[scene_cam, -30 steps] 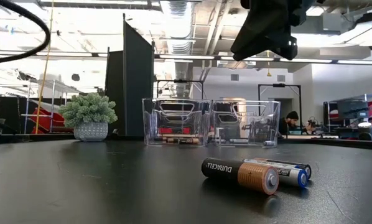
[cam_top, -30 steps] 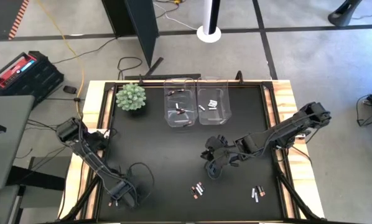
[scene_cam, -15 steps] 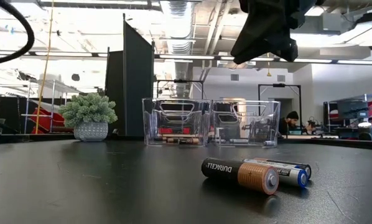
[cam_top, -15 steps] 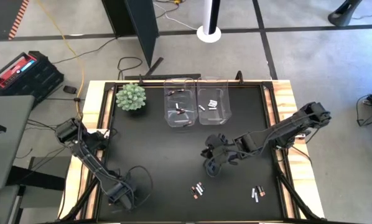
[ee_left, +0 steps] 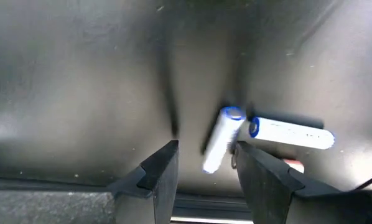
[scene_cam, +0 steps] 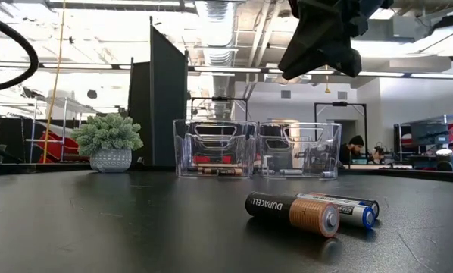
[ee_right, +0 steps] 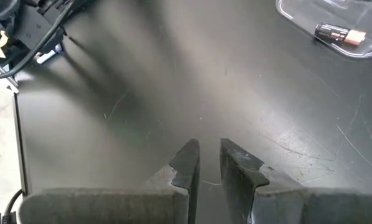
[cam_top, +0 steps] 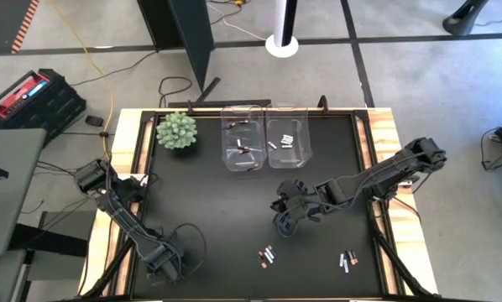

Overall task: Sort batteries
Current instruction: Put the white battery into the right transparent bin

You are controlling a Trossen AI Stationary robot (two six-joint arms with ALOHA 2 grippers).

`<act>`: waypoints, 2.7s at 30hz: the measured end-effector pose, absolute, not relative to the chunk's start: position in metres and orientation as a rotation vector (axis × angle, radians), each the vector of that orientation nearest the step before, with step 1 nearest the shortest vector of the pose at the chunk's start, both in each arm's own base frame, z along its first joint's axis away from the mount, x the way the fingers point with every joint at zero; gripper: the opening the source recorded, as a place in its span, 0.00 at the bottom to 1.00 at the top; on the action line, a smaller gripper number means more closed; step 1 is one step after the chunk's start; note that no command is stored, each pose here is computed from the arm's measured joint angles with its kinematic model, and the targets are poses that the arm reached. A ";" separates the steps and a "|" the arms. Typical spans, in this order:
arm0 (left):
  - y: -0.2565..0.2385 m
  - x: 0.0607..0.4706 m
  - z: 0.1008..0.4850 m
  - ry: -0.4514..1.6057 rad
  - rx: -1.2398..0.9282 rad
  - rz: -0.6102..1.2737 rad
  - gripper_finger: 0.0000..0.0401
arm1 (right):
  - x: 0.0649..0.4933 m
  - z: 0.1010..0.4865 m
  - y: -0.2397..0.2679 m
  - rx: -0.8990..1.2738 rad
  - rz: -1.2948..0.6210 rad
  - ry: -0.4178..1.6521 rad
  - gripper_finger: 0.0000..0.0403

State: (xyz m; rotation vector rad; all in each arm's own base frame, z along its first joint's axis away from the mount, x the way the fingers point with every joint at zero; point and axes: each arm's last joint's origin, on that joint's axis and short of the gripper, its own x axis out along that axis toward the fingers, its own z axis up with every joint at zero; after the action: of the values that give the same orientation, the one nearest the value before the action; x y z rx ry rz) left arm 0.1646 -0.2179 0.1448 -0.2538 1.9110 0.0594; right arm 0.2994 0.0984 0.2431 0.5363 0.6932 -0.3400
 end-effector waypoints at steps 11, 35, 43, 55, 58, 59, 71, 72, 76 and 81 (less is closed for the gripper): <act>-0.215 0.165 0.144 1.861 -0.180 0.088 0.38 | 0.299 0.243 0.098 0.536 -0.340 0.693 0.20; -0.202 0.173 0.145 1.695 -0.014 0.194 0.07 | 0.299 0.243 0.098 0.526 -0.336 0.695 0.20; -0.187 0.188 0.144 1.676 -0.026 0.243 0.09 | 0.294 0.241 0.106 0.508 -0.328 0.733 0.20; -0.149 0.225 0.144 1.616 -0.149 0.349 0.09 | 0.258 0.226 0.133 0.448 -0.391 0.958 0.20; -0.141 0.239 0.149 1.551 -0.185 0.378 0.09 | 0.253 0.226 0.140 0.426 -0.374 0.973 0.20; -0.138 0.245 0.151 1.521 -0.196 0.387 0.09 | 0.252 0.226 0.141 0.421 -0.367 0.975 0.20; -0.094 0.308 0.193 1.271 -0.355 0.434 0.09 | 0.248 0.225 0.147 0.381 -0.340 0.992 0.20; -0.090 0.312 0.196 1.259 -0.363 0.435 0.09 | 0.248 0.225 0.147 0.376 -0.337 0.992 0.20; -0.075 0.328 0.210 1.184 -0.390 0.416 0.09 | 0.248 0.225 0.147 0.352 -0.325 0.997 0.20; -0.053 0.350 0.230 1.030 -0.431 0.384 0.09 | 0.247 0.225 0.146 0.339 -0.322 1.002 0.20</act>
State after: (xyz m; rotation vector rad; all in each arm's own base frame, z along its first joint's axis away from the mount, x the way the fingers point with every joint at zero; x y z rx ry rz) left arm 0.3501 -0.0528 0.2295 -0.4307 1.0304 0.3837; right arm 0.2473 0.1463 0.2250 0.3395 1.0018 -0.3221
